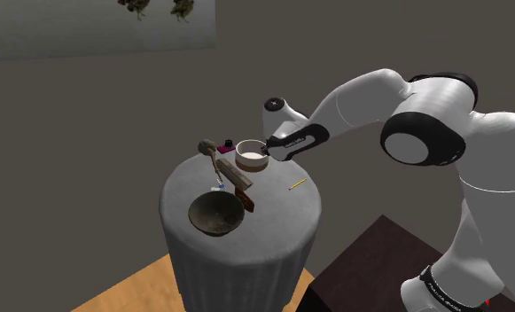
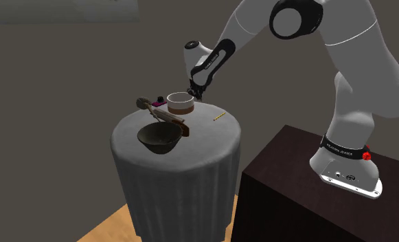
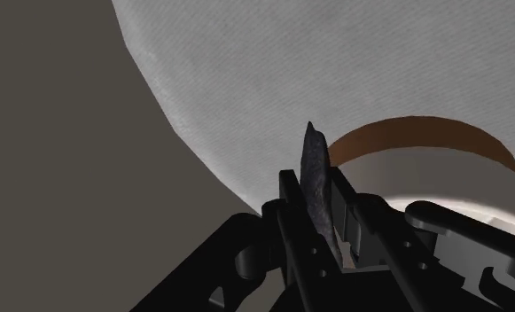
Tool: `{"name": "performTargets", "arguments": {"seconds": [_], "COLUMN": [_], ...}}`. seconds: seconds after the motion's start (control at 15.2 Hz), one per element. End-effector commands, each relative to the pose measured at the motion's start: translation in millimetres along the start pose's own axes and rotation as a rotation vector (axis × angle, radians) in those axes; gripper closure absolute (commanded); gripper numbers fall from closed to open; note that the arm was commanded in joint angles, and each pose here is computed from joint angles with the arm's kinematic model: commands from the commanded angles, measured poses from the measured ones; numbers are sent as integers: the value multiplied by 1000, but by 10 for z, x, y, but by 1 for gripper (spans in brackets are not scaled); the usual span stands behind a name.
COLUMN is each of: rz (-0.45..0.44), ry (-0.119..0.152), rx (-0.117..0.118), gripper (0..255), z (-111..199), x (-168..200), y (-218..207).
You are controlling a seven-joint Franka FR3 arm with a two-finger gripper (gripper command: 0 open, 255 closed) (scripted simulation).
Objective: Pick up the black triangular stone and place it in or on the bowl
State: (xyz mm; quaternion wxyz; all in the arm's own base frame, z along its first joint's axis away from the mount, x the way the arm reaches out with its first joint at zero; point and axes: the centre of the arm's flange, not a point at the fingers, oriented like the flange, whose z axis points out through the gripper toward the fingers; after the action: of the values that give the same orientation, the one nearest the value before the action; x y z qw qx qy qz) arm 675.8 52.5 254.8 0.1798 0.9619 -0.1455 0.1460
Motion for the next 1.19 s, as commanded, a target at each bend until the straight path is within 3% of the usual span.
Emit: {"name": "performTargets", "arguments": {"seconds": [0.0, 0.92, 1.12], "rz": [0, 0, 0], "ry": [0, 0, 0], "rx": [0, 0, 0], "gripper": [255, 255, 255], "z": [-100, -728, -898], "x": [23, 257, 53], "y": [42, 256, -37]}}
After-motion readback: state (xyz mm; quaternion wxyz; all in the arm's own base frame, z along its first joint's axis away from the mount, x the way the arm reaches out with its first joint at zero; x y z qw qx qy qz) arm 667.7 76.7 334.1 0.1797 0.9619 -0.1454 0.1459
